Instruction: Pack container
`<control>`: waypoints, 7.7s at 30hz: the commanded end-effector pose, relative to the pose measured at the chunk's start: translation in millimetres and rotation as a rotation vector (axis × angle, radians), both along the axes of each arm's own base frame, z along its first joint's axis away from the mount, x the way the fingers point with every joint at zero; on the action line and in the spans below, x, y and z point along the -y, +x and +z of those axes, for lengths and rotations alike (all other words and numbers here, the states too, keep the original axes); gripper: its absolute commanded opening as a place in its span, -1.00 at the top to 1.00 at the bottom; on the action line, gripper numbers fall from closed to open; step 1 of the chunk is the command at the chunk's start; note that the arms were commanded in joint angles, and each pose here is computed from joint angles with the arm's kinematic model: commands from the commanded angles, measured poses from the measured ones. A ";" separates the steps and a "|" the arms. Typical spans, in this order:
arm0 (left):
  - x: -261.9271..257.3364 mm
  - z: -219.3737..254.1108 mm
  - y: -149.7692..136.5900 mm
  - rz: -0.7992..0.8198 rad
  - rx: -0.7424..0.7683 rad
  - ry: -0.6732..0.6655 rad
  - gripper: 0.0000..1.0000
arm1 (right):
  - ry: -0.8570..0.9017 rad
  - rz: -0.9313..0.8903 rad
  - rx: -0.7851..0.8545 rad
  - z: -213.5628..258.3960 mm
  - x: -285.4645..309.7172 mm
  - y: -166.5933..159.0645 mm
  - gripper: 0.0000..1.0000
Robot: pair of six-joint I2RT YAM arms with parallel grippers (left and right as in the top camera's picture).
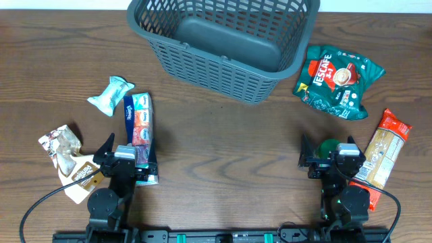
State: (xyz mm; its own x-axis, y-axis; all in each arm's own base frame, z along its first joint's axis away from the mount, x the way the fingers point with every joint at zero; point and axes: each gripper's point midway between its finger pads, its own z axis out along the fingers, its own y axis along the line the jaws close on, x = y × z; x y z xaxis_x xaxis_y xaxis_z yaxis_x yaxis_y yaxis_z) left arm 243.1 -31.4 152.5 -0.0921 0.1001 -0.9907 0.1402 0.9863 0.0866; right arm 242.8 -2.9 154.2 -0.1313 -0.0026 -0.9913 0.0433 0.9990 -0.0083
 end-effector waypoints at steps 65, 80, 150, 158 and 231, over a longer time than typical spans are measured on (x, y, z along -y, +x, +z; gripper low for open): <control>-7.5 -15.0 -0.2 0.038 -0.043 0.030 -0.97 | 0.008 0.032 -0.010 -3.6 -6.3 0.2 -0.99; -5.4 68.0 -7.6 0.053 -0.052 -0.238 -0.97 | 0.243 0.157 -0.073 36.0 -33.3 -13.0 -0.97; 74.9 170.2 242.3 -0.114 -0.582 -0.103 0.85 | -0.199 0.653 -0.884 105.5 -170.4 89.9 0.97; 78.3 136.5 256.9 -0.116 -0.644 -0.081 0.85 | -0.199 0.652 -0.879 97.2 -175.8 103.2 0.97; 88.7 136.2 217.1 -0.145 -0.728 0.004 0.07 | -0.216 0.427 -0.908 86.1 -162.2 115.5 0.62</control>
State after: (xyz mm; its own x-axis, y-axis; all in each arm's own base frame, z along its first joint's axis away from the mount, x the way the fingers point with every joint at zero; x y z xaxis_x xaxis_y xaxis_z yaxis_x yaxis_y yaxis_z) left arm 464.3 -124.1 272.8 -0.7435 0.1473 -0.6523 0.2876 0.9510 -0.1131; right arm 365.5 142.6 232.7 -0.7919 -0.3836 -0.4752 -0.3878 0.9169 -0.0940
